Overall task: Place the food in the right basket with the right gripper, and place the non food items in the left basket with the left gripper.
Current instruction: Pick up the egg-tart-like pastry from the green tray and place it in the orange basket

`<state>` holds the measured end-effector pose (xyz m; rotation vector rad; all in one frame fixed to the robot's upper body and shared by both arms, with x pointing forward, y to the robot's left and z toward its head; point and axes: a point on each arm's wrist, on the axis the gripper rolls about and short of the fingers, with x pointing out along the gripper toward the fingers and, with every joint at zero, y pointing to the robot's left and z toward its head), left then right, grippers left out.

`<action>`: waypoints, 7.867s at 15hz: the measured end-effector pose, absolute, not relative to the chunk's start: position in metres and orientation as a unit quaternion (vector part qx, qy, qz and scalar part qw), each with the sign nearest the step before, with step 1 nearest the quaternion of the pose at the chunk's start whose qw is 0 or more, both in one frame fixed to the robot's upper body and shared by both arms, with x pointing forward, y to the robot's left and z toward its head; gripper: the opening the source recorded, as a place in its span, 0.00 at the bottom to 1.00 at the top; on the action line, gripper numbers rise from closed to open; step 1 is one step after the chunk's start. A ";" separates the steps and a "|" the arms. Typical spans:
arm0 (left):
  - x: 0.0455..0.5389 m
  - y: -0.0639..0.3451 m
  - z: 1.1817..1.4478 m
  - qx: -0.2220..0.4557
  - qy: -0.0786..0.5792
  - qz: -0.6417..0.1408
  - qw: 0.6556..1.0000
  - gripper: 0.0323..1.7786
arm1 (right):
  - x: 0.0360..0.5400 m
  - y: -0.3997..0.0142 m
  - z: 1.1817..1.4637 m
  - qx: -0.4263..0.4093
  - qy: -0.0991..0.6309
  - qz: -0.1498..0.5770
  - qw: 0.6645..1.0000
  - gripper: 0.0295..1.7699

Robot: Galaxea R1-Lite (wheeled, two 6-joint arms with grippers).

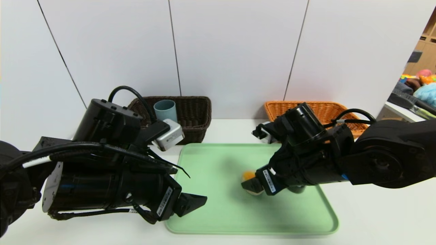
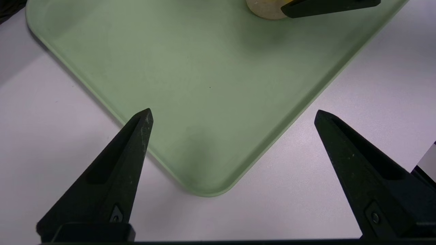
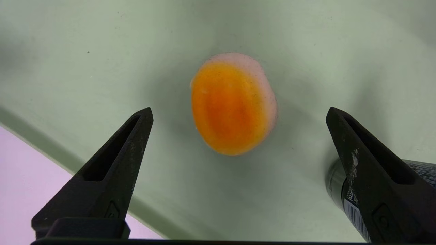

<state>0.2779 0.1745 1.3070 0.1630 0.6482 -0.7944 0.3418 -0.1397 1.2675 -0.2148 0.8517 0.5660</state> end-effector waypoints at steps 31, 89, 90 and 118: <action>0.281 0.172 1.306 0.080 0.306 -0.375 0.872 0.95 | 0.330 -0.149 1.295 -0.079 0.366 0.275 0.886 0.02; 0.281 0.175 1.306 0.074 0.295 -0.370 0.878 0.95 | 0.507 -0.325 1.275 0.061 0.292 -0.052 0.953 0.93; 0.281 0.175 1.306 0.074 0.295 -0.370 0.878 0.95 | 0.507 -0.326 1.274 0.061 0.292 -0.053 0.953 0.93; 0.281 0.176 1.306 0.077 0.295 -0.362 0.881 0.95 | 0.527 -0.341 1.299 0.085 0.405 -0.098 0.905 0.96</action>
